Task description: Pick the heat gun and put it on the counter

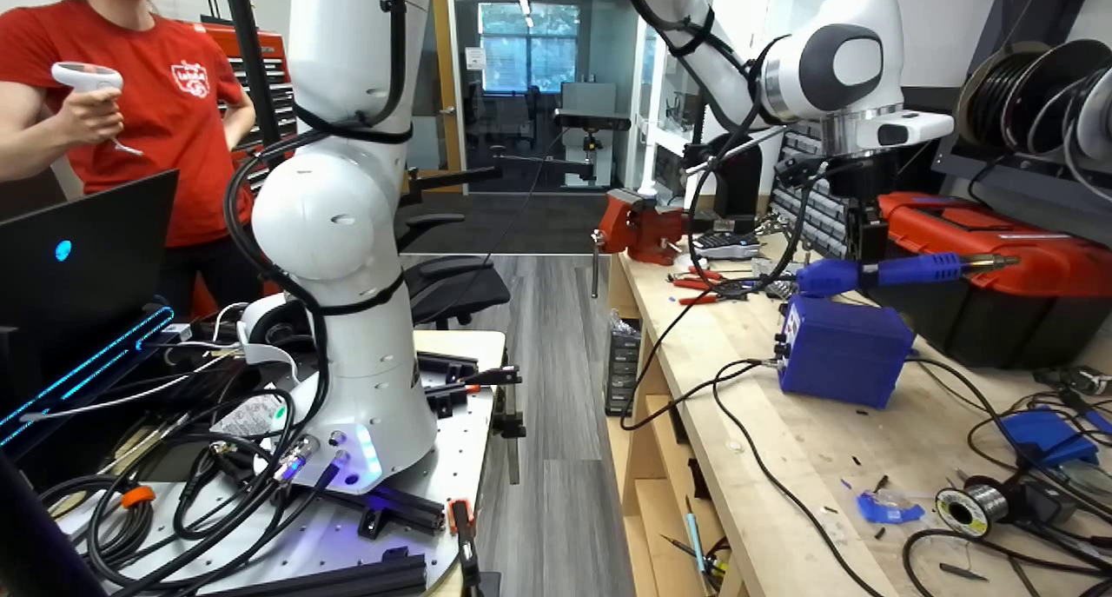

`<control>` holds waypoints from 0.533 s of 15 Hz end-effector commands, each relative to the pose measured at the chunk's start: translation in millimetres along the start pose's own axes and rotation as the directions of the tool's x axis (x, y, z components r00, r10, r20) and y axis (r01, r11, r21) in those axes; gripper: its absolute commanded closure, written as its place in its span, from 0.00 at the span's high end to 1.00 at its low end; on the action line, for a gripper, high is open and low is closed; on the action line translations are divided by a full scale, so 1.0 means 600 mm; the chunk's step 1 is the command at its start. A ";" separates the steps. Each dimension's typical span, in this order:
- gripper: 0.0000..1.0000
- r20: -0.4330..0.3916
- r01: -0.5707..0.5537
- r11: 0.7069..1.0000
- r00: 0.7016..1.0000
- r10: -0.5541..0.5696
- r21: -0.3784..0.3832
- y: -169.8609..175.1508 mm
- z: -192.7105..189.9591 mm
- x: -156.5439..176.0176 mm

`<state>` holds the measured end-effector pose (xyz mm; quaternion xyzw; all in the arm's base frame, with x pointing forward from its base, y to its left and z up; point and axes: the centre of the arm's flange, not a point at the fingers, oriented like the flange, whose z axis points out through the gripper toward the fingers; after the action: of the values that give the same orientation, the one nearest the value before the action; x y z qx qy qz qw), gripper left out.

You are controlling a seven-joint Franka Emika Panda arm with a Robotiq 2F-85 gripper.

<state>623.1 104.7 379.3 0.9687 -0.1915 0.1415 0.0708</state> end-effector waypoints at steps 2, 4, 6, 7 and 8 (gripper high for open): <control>0.15 0.043 0.027 1.000 0.999 -0.028 0.012 0.061 0.007 -0.007; 0.15 0.062 0.033 0.999 0.998 -0.033 0.007 0.079 0.024 -0.009; 0.15 0.080 0.033 0.999 0.996 -0.033 0.005 0.096 0.038 -0.011; 0.15 0.088 0.030 1.000 0.996 -0.030 0.001 0.104 0.045 -0.012; 0.15 0.095 0.030 1.000 0.995 -0.030 0.000 0.111 0.053 -0.013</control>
<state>613.4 58.3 350.5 0.9753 -0.1824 0.0988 0.0752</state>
